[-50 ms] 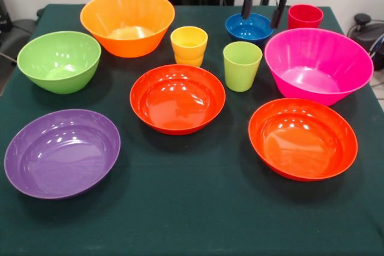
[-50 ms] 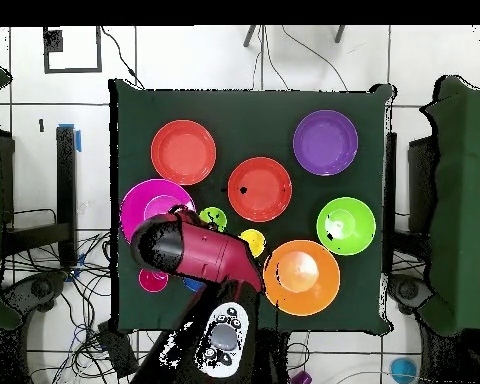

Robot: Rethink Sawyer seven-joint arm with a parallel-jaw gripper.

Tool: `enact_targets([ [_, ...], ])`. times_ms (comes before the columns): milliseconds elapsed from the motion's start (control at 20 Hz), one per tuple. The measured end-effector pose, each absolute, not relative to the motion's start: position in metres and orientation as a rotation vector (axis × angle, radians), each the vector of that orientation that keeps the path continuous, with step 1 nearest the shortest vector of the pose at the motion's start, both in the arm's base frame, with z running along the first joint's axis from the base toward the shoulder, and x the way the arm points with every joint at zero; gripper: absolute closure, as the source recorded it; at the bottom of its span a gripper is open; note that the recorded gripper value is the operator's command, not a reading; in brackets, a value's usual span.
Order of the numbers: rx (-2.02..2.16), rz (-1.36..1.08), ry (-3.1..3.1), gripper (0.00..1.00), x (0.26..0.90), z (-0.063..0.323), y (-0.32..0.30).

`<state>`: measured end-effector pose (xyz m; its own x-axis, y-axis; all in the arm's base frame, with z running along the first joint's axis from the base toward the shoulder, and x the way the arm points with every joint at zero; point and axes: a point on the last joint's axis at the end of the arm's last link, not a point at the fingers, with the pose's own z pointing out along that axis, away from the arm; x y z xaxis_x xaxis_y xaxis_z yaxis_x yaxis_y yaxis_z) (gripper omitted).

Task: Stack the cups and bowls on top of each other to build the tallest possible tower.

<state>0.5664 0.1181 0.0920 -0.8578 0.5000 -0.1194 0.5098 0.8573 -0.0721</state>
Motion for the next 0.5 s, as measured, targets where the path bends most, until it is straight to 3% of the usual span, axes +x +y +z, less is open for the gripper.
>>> enact_targets([
  [500, 0.82, -0.183, 2.988, 0.0, 0.55, 0.065, 0.115],
])
